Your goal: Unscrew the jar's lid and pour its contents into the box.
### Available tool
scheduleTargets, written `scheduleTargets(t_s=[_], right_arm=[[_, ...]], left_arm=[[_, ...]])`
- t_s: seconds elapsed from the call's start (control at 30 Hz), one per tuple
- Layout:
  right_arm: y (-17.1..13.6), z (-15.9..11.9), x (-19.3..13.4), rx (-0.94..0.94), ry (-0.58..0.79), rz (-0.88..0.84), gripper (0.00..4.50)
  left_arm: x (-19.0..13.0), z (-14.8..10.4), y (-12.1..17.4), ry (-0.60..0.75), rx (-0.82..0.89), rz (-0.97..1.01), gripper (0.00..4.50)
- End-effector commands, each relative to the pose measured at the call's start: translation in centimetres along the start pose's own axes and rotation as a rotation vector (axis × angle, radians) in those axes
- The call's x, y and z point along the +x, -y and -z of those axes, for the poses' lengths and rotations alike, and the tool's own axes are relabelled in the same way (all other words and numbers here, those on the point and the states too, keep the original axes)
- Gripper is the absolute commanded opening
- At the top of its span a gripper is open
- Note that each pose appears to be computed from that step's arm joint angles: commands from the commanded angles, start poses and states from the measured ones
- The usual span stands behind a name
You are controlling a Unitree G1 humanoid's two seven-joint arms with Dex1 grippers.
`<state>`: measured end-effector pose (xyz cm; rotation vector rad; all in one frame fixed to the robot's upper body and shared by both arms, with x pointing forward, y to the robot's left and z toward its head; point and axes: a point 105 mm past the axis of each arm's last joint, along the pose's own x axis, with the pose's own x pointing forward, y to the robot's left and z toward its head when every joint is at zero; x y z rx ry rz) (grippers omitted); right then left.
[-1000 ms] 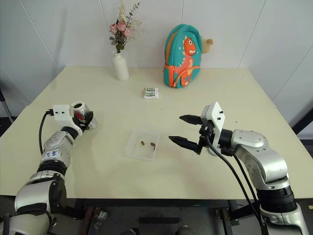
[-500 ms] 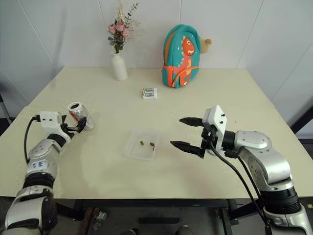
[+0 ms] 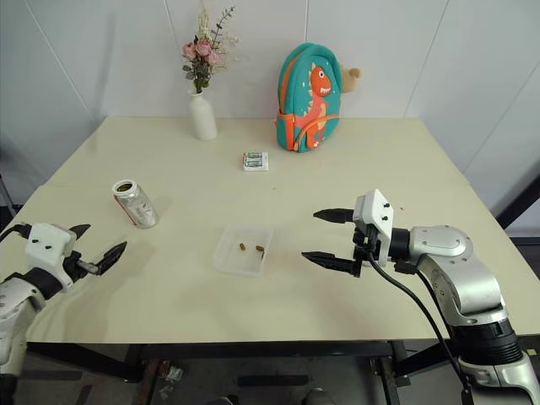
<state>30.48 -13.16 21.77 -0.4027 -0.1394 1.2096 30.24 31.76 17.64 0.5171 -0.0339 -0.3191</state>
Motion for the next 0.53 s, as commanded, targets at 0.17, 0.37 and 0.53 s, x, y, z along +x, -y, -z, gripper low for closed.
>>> scheduleTargets(t_s=[0.17, 0.37, 0.53], right_arm=[[0.6, -0.8, -1.4, -0.139, -0.033, -0.026, 4.50], [0.8, -1.5, -2.0, -0.130, -0.009, -0.041, 4.50], [0.5, -1.2, -1.8, -0.121, -0.014, -0.051, 4.50]], left_arm=[[0.6, -6.4, 3.4, 0.202, 0.149, 0.411, 4.46], [1.2, -7.6, 4.6, 0.213, 0.157, 0.529, 4.46], [1.9, -7.8, 4.5, 0.224, 0.136, 0.492, 4.46]])
